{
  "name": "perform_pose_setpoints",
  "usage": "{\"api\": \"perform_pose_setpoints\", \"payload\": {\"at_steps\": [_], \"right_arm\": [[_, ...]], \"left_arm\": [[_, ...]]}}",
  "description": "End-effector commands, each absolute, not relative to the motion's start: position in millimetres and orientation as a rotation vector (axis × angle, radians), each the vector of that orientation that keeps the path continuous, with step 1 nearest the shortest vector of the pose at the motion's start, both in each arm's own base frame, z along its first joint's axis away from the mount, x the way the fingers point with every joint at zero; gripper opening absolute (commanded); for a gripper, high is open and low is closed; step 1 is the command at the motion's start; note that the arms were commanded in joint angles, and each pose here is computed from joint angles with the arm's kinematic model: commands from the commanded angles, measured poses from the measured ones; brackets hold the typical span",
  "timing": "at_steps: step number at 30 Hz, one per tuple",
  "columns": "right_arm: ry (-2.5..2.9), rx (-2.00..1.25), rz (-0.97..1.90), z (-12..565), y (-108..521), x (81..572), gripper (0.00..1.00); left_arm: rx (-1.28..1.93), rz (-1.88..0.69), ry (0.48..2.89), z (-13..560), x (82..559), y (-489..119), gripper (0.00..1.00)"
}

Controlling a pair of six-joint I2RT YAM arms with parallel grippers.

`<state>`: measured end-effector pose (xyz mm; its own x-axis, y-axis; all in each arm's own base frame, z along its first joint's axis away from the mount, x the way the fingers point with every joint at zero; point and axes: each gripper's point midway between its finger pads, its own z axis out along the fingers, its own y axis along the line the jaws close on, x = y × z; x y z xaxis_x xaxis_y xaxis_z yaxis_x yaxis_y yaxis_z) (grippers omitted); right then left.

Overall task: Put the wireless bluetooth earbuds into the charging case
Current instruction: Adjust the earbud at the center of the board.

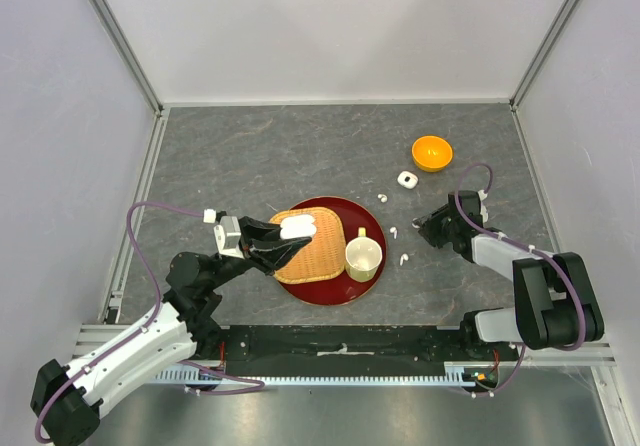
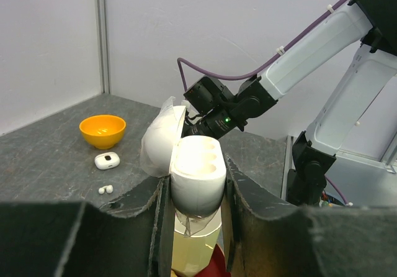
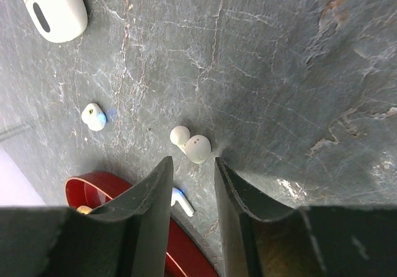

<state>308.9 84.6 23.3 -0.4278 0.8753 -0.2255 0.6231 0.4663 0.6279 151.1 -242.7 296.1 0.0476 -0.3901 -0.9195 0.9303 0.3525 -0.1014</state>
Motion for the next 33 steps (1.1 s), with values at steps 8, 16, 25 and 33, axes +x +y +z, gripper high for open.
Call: {"api": "perform_pose_setpoints", "payload": {"at_steps": [8, 16, 25, 33], "right_arm": [[2.177, 1.259, 0.611, 13, 81, 307, 0.34], [2.162, 1.267, 0.582, 11, 76, 307, 0.30], [2.157, 1.246, 0.537, 10, 71, 314, 0.27], [2.210, 1.116, 0.431, 17, 62, 324, 0.32]], "left_arm": [[0.629, -1.097, 1.069, 299, 154, -242, 0.02], [0.623, -1.099, 1.077, 296, 154, -242, 0.02], [0.620, -1.092, 1.079, 296, 155, -240, 0.02], [0.622, -1.088, 1.080, 295, 153, -239, 0.02]]}}
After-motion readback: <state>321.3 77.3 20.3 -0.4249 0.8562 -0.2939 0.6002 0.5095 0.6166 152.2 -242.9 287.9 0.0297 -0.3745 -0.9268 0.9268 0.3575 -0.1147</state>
